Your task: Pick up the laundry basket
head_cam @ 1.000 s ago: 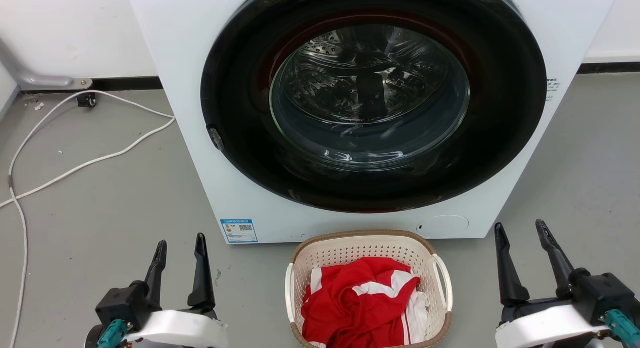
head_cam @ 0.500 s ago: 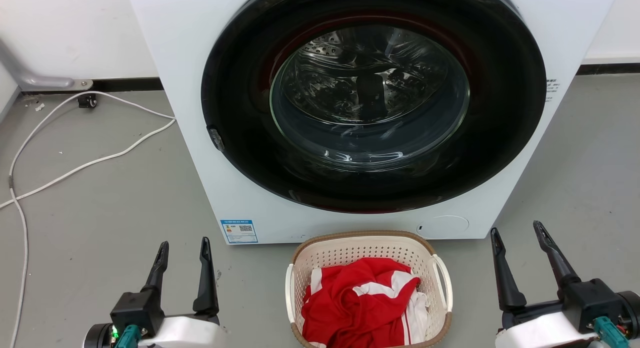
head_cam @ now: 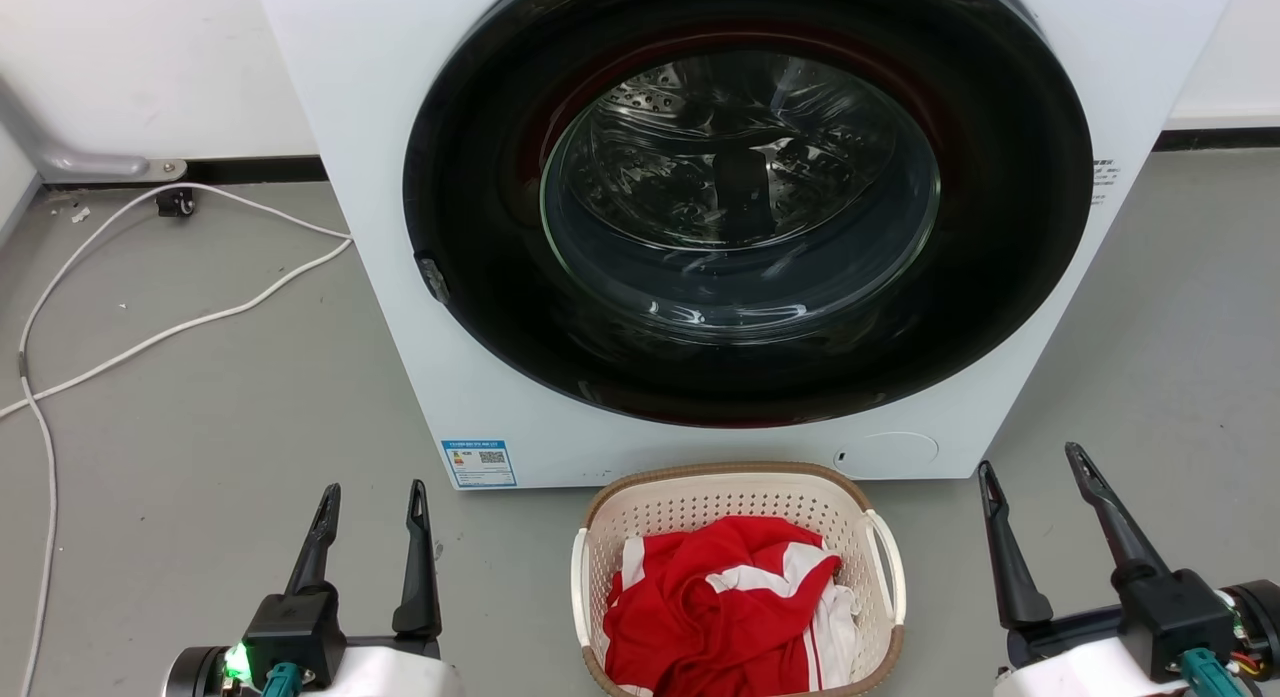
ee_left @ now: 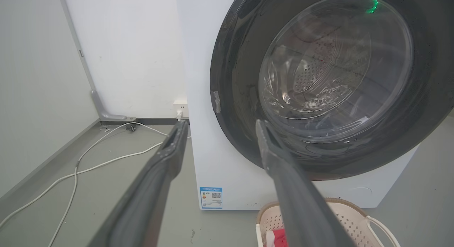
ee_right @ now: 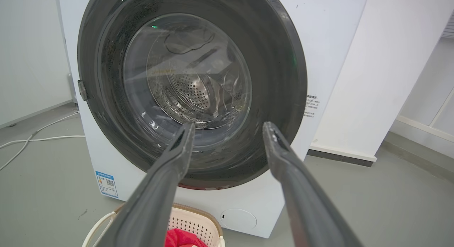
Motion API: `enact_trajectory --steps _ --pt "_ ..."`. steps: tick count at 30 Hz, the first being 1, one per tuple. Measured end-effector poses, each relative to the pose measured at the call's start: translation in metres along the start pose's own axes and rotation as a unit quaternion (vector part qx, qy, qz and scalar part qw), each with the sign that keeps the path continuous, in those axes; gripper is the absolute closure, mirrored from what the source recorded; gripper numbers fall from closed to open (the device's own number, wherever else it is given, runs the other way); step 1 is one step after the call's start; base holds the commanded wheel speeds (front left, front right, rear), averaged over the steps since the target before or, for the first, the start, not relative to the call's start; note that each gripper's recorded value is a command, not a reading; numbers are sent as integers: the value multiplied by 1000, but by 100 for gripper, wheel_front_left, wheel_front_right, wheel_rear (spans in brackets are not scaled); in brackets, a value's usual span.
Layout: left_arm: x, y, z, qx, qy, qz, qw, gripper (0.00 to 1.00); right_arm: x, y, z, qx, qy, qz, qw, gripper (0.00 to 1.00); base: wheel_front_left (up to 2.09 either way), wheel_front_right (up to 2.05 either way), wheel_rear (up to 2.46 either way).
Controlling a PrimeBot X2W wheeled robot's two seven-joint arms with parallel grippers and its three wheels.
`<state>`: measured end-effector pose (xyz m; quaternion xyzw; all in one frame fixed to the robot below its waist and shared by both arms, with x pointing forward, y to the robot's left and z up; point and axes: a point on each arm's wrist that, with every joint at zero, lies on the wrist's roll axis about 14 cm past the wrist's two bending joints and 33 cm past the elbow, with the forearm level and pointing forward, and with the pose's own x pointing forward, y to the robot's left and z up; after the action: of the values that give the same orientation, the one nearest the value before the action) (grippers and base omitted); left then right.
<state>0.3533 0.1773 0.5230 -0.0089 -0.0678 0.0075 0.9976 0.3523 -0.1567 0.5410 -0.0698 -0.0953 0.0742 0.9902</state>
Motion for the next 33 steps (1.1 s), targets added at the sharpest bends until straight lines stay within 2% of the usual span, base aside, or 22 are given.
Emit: enact_trajectory --steps 25,33 --pt "0 1 -5 -2 8 3 1000 0 -1 -4 -6 20 8 -9 1000 0 0 0 0" --pt "2 -5 -25 -8 38 -7 999 0 -3 -1 -29 24 43 -6 999 0 0 0 0"
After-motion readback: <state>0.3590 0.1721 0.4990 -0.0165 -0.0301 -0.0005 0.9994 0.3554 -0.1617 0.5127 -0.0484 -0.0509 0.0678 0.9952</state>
